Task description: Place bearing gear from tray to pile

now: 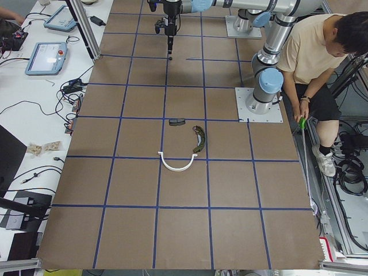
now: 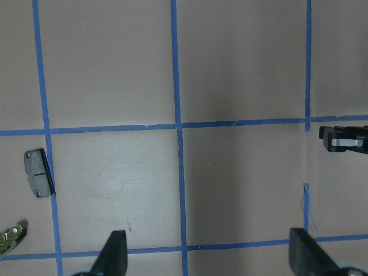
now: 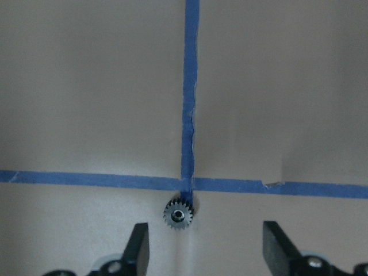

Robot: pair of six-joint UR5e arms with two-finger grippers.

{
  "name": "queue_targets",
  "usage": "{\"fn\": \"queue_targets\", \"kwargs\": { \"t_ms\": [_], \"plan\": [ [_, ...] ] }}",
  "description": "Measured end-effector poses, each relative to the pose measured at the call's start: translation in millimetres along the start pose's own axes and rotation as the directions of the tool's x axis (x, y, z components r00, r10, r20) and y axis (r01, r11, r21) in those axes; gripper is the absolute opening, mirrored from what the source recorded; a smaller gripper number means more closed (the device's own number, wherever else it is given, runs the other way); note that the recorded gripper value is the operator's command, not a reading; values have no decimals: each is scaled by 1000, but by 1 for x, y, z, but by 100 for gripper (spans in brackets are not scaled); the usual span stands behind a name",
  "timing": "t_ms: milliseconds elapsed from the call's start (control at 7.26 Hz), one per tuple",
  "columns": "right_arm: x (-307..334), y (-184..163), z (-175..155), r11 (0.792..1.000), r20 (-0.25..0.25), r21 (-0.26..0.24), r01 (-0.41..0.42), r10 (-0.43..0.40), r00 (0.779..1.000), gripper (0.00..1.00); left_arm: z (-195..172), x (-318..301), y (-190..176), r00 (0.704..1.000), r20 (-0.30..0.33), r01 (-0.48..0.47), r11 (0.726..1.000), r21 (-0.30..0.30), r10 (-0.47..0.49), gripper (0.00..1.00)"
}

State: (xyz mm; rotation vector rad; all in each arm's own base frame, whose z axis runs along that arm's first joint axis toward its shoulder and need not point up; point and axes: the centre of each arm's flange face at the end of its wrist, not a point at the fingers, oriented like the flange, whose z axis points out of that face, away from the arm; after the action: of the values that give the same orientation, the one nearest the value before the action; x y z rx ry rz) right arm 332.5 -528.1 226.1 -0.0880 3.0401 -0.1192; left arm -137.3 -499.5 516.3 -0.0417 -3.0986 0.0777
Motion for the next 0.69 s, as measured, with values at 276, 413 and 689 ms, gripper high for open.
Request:
{"fn": "queue_targets", "kwargs": {
  "t_ms": [276, 413, 689],
  "plan": [
    [36, -12, -50, 994, -14, -15, 113, -113, 993, 100, 3, 1, -1, 1000, -1, -1, 1000, -5, 1, 100],
    [80, -16, -96, 989, -19, -33, 146, -146, 989, 99, 10, 3, -5, 1000, -3, 7, 1000, -16, -8, 100],
    [188, -6, -177, 979, -14, -59, 197, -198, 980, 92, 42, 45, -10, 999, -28, 31, 998, -49, -33, 100]
  ]
}}
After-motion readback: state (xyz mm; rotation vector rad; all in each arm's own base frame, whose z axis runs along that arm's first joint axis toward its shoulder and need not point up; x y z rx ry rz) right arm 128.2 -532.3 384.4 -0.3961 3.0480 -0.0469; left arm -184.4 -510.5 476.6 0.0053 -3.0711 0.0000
